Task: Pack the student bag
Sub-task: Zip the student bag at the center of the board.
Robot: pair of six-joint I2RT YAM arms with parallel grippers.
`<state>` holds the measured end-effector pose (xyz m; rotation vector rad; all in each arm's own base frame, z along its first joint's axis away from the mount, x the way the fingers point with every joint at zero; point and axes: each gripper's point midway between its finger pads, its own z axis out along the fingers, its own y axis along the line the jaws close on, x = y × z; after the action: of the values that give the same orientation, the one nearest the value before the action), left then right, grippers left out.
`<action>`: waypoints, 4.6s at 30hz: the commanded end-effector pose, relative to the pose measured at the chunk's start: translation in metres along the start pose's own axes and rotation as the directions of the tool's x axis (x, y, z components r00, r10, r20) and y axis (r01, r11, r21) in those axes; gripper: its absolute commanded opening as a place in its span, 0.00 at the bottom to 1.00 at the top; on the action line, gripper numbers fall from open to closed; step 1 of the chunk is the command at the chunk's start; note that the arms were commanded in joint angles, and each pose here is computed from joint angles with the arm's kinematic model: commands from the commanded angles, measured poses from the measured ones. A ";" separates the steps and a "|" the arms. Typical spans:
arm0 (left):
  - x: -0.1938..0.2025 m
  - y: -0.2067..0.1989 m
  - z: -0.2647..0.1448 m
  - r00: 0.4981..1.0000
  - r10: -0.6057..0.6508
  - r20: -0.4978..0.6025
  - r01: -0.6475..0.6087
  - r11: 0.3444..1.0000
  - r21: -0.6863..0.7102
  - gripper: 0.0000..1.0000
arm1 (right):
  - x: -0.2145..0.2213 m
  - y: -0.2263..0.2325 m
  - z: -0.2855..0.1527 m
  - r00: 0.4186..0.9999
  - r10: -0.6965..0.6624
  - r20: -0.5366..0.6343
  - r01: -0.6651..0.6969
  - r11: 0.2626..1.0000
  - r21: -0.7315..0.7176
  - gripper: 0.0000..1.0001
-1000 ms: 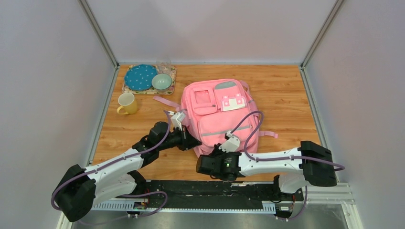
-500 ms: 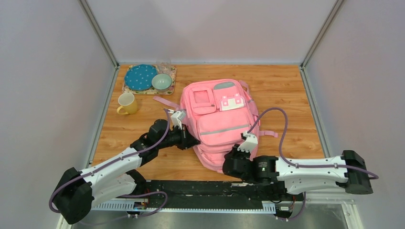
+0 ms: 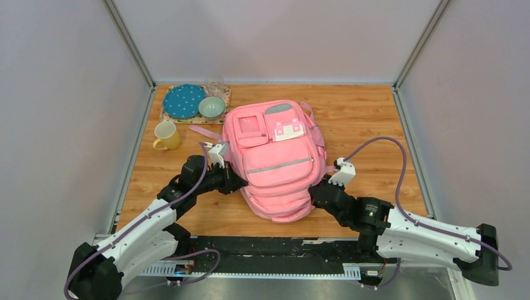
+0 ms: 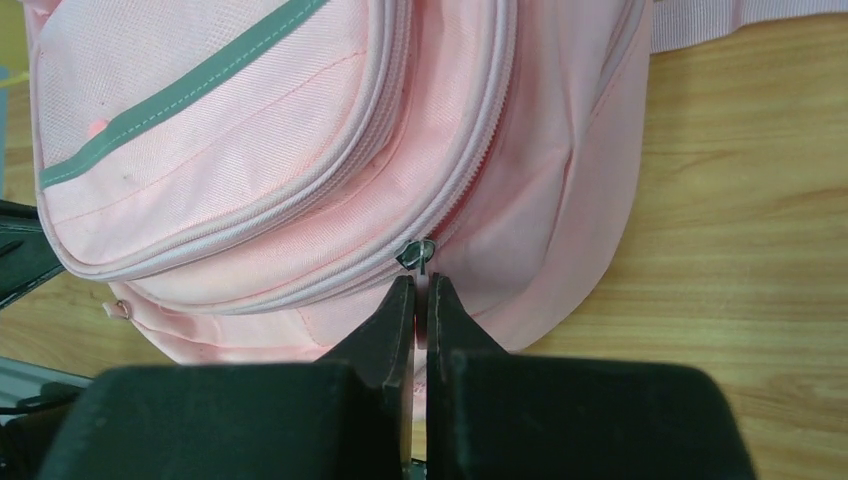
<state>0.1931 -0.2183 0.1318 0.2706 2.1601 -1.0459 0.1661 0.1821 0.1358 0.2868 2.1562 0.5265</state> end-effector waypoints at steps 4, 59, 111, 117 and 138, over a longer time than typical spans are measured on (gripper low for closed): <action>0.022 -0.014 -0.010 0.997 -0.058 -0.048 0.063 0.991 0.114 0.55 | 0.001 0.017 0.006 0.992 -0.125 -0.006 0.124 0.990 -0.072 0.00; 0.098 0.043 -0.020 0.995 -0.088 0.046 0.097 0.970 -0.224 0.00 | -0.023 -0.011 -0.004 0.990 -0.123 0.075 0.122 0.992 0.011 0.00; 0.060 -0.057 -0.034 0.948 -0.313 0.057 0.318 0.933 -0.167 0.81 | -0.012 0.003 -0.002 0.996 -0.080 0.034 0.082 0.995 -0.059 0.00; 0.082 -0.061 -0.023 0.888 -0.458 0.029 0.458 0.880 -0.123 0.81 | -0.013 0.002 -0.001 0.997 -0.072 0.036 0.074 0.996 -0.046 0.00; 0.071 -0.038 -0.060 0.902 -0.428 0.064 0.427 0.857 -0.290 0.83 | -0.014 0.002 -0.002 0.998 -0.047 0.041 0.049 0.998 -0.048 0.00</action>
<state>0.0980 -0.2307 0.1453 -0.3235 2.3393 -1.0467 0.1628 0.1794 0.1258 0.1416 2.1703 0.5235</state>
